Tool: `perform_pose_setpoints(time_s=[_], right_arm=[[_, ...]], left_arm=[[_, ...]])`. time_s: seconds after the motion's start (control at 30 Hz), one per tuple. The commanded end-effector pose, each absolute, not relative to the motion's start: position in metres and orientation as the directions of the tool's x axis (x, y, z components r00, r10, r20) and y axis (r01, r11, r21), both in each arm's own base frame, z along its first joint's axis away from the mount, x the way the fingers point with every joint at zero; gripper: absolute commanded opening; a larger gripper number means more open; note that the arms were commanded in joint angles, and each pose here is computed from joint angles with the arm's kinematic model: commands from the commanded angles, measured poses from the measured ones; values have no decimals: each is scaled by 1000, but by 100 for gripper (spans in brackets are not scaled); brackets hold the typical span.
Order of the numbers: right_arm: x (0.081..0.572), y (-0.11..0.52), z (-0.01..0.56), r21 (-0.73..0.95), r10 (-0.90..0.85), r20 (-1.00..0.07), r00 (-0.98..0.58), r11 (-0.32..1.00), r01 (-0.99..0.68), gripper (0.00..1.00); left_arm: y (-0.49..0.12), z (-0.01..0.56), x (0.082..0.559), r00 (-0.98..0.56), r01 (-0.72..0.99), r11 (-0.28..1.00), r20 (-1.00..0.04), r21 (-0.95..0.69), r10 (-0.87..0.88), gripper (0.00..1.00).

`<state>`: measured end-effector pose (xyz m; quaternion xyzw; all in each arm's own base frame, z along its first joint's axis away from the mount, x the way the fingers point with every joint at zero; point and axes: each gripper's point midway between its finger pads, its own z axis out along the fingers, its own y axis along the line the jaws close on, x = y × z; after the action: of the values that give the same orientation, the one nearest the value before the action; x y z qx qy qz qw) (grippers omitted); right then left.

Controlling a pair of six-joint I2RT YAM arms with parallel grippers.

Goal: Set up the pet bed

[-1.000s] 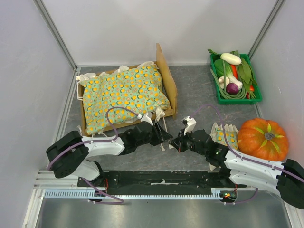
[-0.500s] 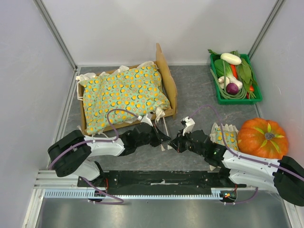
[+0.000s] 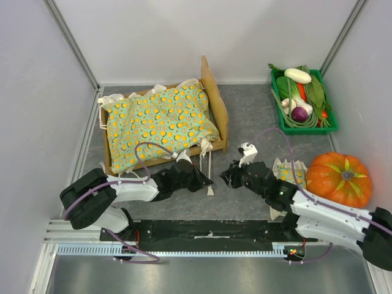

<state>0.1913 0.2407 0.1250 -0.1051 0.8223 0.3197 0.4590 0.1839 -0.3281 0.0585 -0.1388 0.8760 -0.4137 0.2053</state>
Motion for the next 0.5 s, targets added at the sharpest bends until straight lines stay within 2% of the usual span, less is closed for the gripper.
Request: perform_pose_setpoints(time_s=[0.0, 0.13, 0.47], right_arm=[[218, 265, 135, 385, 73, -827, -557, 796, -467, 36], [240, 290, 137, 399, 90, -830, -550, 785, -474, 36], [268, 332, 119, 416, 89, -832, -548, 754, -509, 44]], left_arm=[[-324, 57, 192, -860, -32, 651, -311, -758, -404, 2], [-323, 56, 193, -859, -28, 663, -321, -748, -398, 2], [-317, 51, 196, -855, -18, 704, -354, -710, -379, 2]])
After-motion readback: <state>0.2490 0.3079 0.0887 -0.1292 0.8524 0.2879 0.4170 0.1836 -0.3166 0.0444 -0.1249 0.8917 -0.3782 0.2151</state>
